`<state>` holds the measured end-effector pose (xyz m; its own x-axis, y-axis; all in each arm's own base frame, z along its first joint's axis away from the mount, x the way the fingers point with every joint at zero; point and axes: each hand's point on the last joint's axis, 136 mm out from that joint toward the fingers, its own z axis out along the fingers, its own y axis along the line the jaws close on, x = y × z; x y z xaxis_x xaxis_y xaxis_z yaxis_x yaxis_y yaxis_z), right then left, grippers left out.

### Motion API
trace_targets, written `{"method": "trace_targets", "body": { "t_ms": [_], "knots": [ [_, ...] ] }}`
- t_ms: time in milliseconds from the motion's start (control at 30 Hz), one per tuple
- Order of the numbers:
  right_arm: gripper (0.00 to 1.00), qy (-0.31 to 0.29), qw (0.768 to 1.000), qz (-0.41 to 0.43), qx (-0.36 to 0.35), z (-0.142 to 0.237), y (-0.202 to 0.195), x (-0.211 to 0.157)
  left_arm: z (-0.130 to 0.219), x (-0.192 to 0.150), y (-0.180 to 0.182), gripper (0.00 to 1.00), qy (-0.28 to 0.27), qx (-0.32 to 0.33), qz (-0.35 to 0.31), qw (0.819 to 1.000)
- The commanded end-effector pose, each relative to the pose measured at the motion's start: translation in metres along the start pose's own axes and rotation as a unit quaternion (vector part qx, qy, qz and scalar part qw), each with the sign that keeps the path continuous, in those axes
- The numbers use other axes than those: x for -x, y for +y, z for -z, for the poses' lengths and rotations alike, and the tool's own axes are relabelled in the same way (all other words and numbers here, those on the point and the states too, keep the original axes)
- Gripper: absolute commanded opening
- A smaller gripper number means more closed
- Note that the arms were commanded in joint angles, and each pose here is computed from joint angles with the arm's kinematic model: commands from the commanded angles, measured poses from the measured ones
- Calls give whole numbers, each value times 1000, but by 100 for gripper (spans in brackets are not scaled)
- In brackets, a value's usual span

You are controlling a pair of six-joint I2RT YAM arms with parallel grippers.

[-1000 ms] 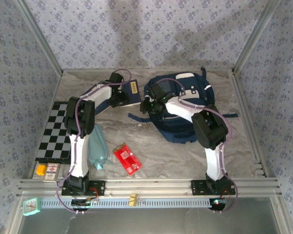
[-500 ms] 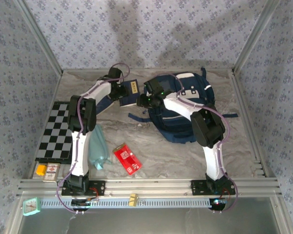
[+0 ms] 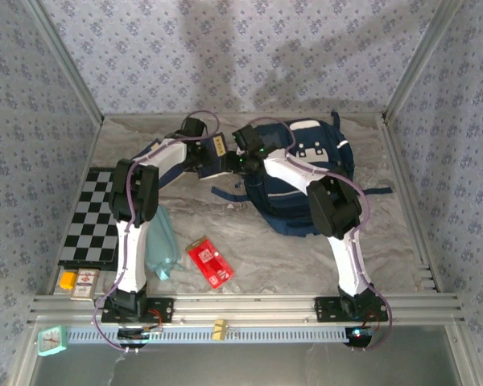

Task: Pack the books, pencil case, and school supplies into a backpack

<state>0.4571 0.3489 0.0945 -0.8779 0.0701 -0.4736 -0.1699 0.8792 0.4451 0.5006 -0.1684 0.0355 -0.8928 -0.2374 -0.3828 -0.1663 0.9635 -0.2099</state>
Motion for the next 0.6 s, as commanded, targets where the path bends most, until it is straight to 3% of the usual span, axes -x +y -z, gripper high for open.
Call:
{"method": "trace_targets", "body": {
  "t_ms": [0, 333, 567],
  "knots": [
    [53, 10, 1000, 11, -10, -10, -2, -2, -14, -68, 35, 49, 100, 60, -5, 993],
    [53, 27, 999, 14, -15, -32, -5, -4, 15, -89, 54, 47, 99, 82, -32, 991],
    [55, 37, 999, 13, -7, -32, 3, -2, 34, -85, 41, 46, 86, 33, -36, 995]
  ]
}}
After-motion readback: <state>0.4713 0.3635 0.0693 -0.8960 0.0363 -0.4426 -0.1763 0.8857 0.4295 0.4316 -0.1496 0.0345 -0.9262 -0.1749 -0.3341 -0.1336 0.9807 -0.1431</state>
